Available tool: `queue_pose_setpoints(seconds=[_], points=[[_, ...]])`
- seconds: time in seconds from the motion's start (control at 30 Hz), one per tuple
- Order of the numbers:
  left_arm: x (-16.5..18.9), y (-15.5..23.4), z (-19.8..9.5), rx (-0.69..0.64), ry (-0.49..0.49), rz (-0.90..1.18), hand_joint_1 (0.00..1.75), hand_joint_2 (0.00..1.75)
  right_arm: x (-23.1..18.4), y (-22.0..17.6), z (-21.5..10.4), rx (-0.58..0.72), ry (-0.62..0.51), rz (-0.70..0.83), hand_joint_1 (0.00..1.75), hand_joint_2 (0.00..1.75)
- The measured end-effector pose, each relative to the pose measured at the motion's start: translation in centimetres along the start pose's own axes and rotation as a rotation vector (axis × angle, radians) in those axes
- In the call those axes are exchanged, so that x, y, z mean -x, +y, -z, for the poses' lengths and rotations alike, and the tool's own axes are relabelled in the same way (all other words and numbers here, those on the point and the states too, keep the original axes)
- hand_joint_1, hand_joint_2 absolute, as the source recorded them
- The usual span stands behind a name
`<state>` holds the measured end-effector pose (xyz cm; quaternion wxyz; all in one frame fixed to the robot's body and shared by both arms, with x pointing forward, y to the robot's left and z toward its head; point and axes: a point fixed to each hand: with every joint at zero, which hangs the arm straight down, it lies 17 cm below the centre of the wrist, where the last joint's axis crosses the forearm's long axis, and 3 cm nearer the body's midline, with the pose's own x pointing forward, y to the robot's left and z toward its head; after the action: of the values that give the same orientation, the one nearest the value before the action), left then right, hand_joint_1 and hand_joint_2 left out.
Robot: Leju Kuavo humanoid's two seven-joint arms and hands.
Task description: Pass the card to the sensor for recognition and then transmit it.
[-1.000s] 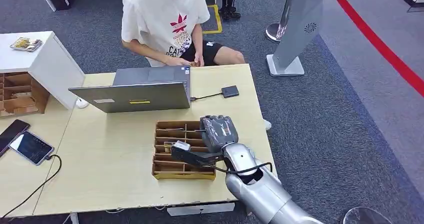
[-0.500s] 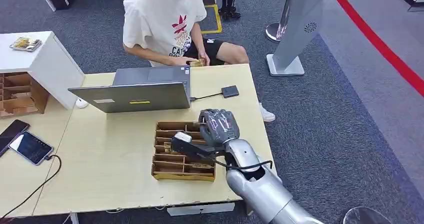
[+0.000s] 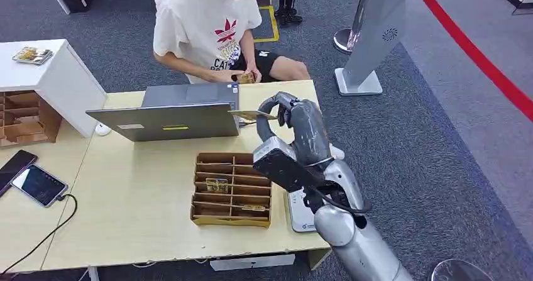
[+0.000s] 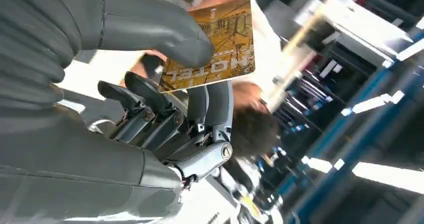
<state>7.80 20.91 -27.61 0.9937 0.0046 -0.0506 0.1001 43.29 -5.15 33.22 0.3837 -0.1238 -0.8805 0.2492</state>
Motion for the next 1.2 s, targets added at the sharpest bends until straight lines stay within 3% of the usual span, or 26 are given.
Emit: queue_pose_setpoints(seconds=[0.23, 0.43, 0.83, 1.2], points=[[-0.1, 0.0, 0.0, 0.000, -0.003, 0.000, 0.00, 0.00, -1.1, -2.4, 0.3, 0.051, -0.031, 0.016, 1.75, 1.75], [0.0, 0.0, 0.0, 0.005, 0.000, 0.021, 0.00, 0.00, -0.7, -2.2, 1.1, 0.023, -0.017, 0.004, 1.75, 1.75], [-1.5, -0.9, -0.2, 0.022, 0.013, 0.178, 0.00, 0.00, -1.7, 1.0, 10.6, -0.102, 0.016, -0.156, 1.75, 1.75], [-2.8, -1.7, -0.5, 0.037, 0.007, 0.280, 0.00, 0.00, -1.7, 5.3, 14.1, -0.205, 0.092, -0.247, 1.75, 1.75]])
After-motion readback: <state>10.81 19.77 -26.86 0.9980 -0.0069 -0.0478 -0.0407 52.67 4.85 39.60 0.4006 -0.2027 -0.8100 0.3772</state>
